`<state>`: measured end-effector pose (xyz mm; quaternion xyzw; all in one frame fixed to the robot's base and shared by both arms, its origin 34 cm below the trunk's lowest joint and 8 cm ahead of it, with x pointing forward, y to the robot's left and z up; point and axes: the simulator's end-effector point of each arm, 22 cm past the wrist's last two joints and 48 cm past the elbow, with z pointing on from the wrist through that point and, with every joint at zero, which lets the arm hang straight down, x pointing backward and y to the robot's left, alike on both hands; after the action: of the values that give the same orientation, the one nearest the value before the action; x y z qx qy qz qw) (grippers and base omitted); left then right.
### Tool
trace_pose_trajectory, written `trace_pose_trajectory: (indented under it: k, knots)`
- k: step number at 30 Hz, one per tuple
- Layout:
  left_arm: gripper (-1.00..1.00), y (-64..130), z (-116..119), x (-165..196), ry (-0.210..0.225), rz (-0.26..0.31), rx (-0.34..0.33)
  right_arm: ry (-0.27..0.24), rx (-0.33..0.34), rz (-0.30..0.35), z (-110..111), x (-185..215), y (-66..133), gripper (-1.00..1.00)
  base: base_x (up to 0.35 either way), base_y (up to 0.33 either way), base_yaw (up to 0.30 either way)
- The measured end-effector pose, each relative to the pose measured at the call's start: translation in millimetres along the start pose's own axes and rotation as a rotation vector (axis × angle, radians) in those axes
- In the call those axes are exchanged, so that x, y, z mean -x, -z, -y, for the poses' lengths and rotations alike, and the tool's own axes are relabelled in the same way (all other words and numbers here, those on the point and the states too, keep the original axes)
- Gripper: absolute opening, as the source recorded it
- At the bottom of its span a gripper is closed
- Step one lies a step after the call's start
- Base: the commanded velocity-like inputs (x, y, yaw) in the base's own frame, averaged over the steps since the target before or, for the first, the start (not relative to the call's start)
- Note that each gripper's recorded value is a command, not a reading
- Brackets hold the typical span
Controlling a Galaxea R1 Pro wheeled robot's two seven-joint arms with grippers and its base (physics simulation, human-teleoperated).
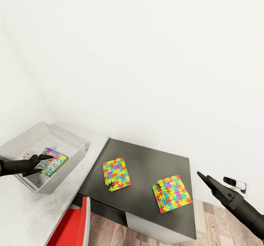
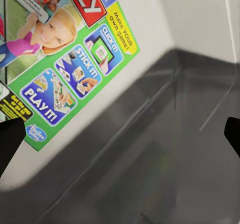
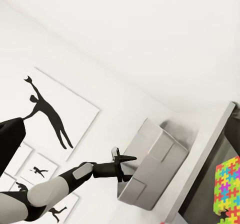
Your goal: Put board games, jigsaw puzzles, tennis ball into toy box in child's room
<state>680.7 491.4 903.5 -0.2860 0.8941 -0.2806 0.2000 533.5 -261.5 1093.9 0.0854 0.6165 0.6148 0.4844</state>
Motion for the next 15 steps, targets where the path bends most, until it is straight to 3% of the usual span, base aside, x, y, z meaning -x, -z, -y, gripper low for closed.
trace_pose_trajectory:
  k: [15]
  knots:
    - [1.0, 5.4, 3, 10, -0.009, 0.033, -0.006, 0.0, -0.001, 0.0, 0, 0, 0.2, 1.0, 0.0, 0.0, 0.0]
